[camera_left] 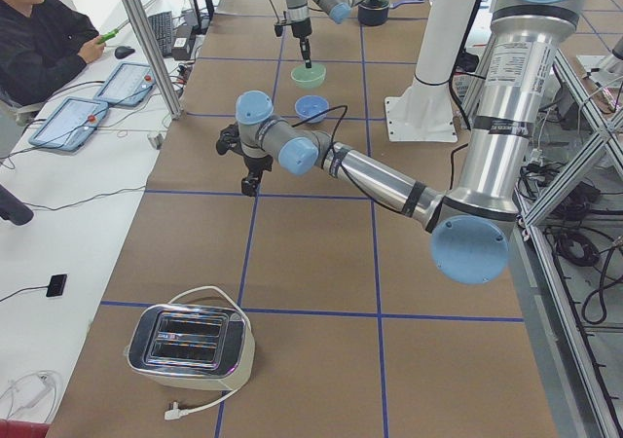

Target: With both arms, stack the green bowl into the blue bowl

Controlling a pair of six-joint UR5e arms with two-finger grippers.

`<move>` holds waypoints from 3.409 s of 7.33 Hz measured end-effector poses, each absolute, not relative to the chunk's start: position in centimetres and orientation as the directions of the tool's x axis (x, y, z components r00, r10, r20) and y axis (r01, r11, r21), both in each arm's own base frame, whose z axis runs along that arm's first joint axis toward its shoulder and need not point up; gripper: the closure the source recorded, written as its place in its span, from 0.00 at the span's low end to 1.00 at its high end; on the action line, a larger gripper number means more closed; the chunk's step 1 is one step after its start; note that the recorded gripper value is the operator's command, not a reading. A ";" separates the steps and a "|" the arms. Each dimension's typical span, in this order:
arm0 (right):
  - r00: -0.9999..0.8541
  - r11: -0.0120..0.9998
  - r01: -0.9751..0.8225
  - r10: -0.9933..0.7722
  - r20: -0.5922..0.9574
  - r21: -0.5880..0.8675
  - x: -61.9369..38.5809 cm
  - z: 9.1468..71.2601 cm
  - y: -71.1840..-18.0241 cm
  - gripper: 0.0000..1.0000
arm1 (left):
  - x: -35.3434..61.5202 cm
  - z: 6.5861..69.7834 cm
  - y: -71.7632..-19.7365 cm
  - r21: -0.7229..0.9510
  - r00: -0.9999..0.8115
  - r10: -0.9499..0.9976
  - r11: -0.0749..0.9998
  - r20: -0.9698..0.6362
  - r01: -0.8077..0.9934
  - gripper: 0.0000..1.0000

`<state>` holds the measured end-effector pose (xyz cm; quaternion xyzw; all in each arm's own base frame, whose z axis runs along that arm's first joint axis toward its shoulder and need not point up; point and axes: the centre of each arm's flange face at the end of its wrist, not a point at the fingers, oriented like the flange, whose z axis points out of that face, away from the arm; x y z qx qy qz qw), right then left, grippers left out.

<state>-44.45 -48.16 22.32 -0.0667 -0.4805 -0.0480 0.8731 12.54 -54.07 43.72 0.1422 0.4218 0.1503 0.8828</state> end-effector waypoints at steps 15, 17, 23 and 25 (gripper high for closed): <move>0.563 0.995 0.100 -0.044 0.825 -0.015 -53.2 23.5 -46.6 0.01 | 5.9 46.9 -53.4 0.395 0.641 0.382 0.909 -0.666 -0.132 0.02; 0.555 0.997 0.078 -0.036 0.831 -0.009 -53.3 23.1 -46.7 0.00 | 6.0 47.1 -53.4 0.393 0.641 0.381 0.910 -0.667 -0.133 0.02; 0.486 0.997 0.064 0.001 0.874 -0.037 -43.4 23.3 -54.3 0.00 | 5.9 47.3 -53.5 0.391 0.642 0.382 0.910 -0.665 -0.136 0.02; 0.515 0.999 0.035 -0.030 0.857 0.014 -34.8 29.1 -59.2 0.00 | 5.7 47.6 -53.3 0.389 0.644 0.379 0.911 -0.665 -0.134 0.02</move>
